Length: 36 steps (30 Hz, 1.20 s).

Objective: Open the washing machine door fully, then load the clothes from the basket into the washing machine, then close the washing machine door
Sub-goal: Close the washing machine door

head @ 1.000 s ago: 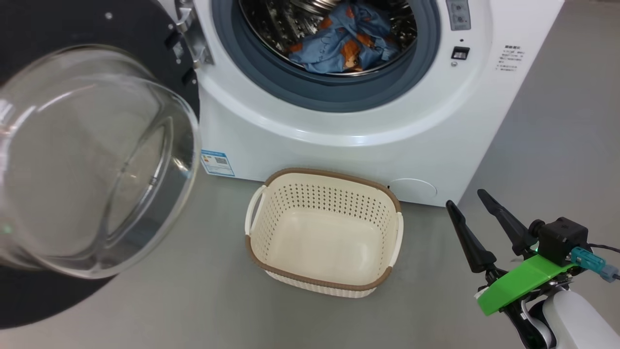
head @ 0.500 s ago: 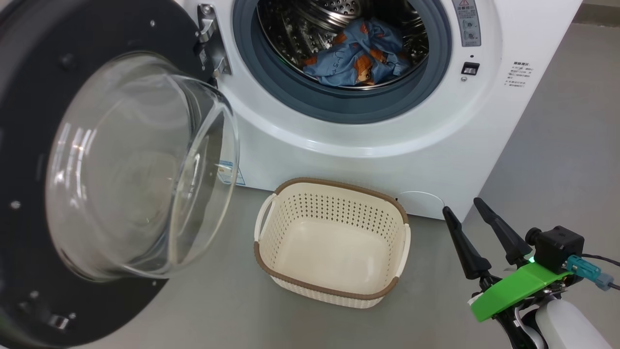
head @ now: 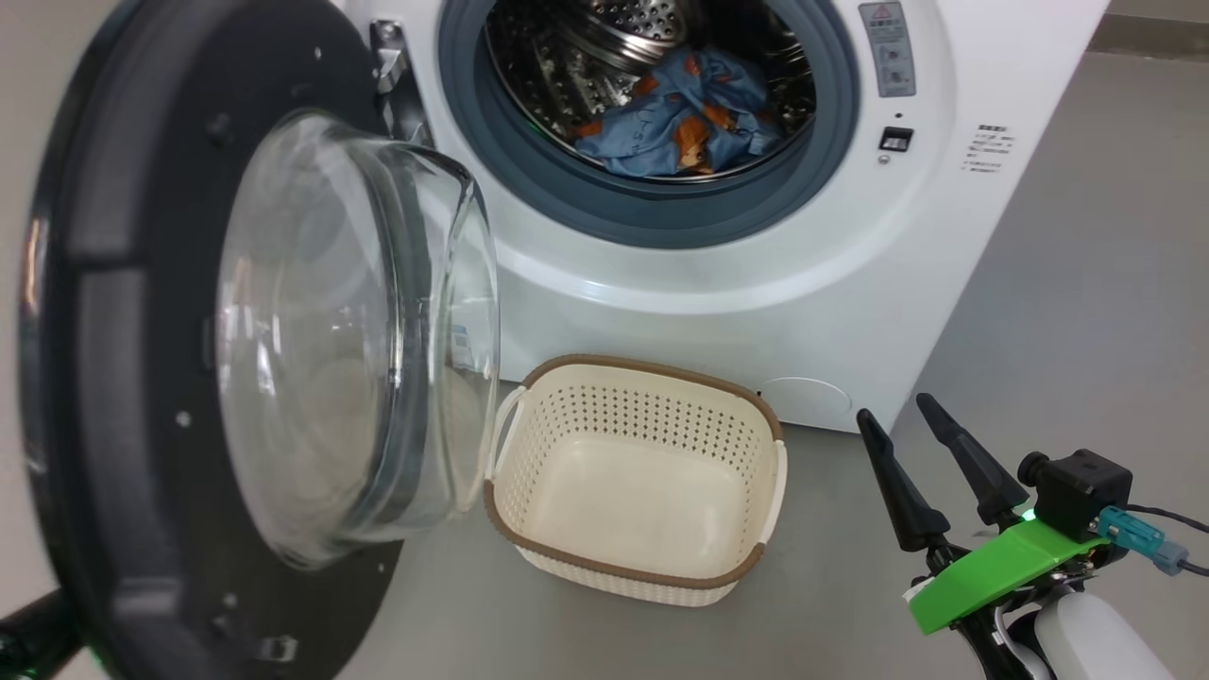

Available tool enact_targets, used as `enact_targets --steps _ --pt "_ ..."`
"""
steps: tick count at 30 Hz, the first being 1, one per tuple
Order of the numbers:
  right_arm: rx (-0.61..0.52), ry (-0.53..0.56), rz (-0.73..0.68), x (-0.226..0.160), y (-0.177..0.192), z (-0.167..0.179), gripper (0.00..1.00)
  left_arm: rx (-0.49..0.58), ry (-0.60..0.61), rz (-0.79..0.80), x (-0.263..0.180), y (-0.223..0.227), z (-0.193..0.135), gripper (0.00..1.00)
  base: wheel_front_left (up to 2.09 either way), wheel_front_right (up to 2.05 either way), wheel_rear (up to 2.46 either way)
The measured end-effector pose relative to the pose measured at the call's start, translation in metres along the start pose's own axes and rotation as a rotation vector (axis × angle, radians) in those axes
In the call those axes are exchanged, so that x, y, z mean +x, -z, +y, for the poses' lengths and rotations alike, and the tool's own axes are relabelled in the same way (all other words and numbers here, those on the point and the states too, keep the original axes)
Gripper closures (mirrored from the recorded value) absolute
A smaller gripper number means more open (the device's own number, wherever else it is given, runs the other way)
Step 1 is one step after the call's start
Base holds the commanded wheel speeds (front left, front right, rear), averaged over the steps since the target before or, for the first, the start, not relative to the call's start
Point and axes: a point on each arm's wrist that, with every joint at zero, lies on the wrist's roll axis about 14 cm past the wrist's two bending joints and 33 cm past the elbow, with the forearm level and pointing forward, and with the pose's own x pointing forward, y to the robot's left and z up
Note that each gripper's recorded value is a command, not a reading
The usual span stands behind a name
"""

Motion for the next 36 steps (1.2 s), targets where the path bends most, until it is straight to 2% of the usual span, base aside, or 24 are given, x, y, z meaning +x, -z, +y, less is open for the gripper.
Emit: enact_targets --steps 6,19,36 --pt "0.007 0.032 -0.018 -0.008 -0.006 -0.006 0.00 0.049 0.055 0.085 0.019 0.025 -0.022 1.00 0.00 0.00 0.00" --pt "0.008 0.149 -0.067 -0.039 -0.023 -0.033 0.00 0.072 0.144 0.264 0.075 0.076 -0.052 1.00 0.00 0.00 0.00" --pt "-0.005 0.387 -0.117 -0.108 -0.039 -0.089 0.00 0.098 0.274 0.417 0.166 0.131 -0.098 1.00 0.00 0.00 0.00"
